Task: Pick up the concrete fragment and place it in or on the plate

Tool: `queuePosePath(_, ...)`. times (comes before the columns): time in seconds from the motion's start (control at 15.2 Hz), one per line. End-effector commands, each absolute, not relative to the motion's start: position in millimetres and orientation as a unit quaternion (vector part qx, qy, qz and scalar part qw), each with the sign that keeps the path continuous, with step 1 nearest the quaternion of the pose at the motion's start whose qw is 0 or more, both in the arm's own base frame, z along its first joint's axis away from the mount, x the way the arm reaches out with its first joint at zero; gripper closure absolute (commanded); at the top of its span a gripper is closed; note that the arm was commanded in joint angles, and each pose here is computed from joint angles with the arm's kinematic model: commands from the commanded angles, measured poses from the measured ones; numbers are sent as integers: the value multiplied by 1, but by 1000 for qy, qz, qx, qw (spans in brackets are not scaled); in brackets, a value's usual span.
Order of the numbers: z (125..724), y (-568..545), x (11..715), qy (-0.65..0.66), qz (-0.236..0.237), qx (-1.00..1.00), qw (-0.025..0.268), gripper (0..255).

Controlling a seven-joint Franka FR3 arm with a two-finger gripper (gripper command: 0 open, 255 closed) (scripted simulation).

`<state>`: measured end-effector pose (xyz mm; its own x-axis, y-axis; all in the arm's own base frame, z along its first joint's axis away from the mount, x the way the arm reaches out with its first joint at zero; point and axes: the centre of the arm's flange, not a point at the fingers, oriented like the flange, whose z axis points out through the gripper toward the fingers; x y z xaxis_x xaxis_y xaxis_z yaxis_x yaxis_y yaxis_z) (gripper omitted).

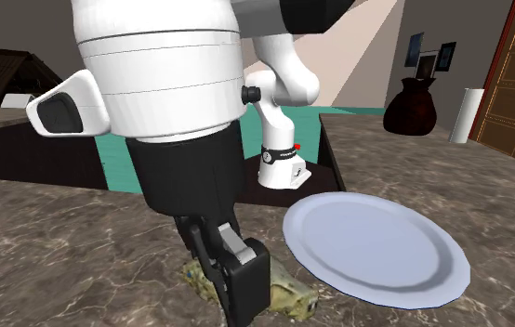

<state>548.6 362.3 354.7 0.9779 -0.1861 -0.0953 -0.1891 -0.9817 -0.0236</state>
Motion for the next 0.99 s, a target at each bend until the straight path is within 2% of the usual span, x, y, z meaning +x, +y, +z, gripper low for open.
queuePosePath(0.0, 364, 362, 549, 94, 46, -994, 16, 255)
queuePosePath(0.92, 361, 385, 366, 94, 46, -994, 16, 255)
